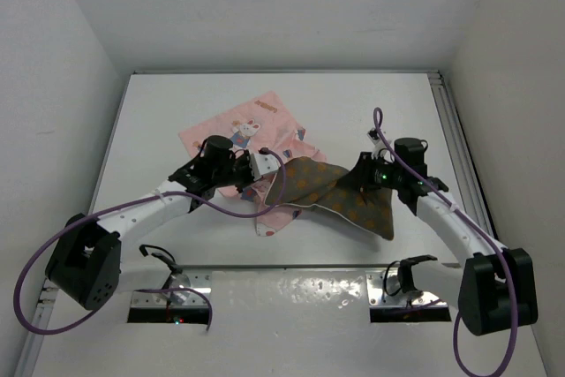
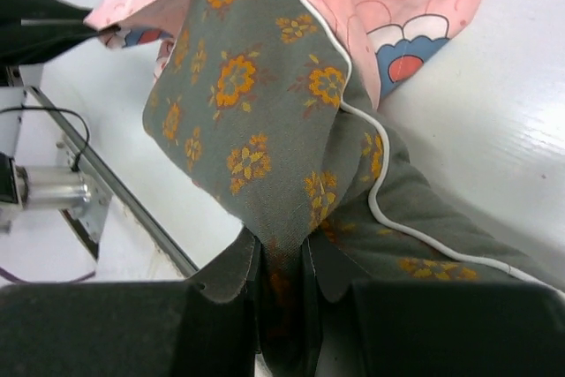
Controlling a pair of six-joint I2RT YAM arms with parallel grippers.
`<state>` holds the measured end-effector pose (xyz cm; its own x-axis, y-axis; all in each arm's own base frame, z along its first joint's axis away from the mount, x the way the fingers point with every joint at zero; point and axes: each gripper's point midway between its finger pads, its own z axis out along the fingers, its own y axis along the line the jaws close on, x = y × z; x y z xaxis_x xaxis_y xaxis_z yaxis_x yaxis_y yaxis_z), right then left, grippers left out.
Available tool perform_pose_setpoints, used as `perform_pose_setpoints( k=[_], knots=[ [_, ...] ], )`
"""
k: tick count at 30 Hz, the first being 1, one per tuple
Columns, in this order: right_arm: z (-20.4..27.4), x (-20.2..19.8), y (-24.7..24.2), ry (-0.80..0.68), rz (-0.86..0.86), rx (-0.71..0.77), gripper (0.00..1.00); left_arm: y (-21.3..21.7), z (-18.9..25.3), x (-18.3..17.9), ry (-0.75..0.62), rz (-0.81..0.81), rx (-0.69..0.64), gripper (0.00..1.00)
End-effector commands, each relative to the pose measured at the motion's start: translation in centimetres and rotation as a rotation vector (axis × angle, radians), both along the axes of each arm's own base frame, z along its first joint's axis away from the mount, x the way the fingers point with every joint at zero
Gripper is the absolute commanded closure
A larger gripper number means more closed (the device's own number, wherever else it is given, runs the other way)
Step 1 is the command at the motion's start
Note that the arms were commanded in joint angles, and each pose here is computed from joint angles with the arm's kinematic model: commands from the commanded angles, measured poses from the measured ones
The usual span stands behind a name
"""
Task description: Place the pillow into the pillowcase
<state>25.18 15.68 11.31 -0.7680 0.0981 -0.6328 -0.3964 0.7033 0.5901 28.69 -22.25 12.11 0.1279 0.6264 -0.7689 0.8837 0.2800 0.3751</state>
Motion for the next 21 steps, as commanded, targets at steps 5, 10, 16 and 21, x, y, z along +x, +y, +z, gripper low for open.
perform_pose_setpoints(
  k=[5, 10, 16, 21],
  knots=[
    [4.1, 5.6, -0.5, -0.171, -0.228, 0.119, 1.00, -2.7, 2.4, -2.4, 0.012, -0.146, -0.115, 1.00],
    [6.3, 7.0, -2.2, -0.241, -0.319, 0.138, 1.00, -2.1, 1.1, -2.5, 0.042, -0.097, -0.101, 1.00],
    [6.2, 7.1, -1.7, -0.149, -0.375, 0.270, 1.00, -2.2, 1.1, -2.6, -0.004, -0.128, -0.097, 1.00],
    [5.9, 9.0, -3.0, -0.071, -0.559, 0.453, 1.00, -2.7, 0.8, -3.4, -0.009, -0.181, -0.089, 1.00]
  ],
)
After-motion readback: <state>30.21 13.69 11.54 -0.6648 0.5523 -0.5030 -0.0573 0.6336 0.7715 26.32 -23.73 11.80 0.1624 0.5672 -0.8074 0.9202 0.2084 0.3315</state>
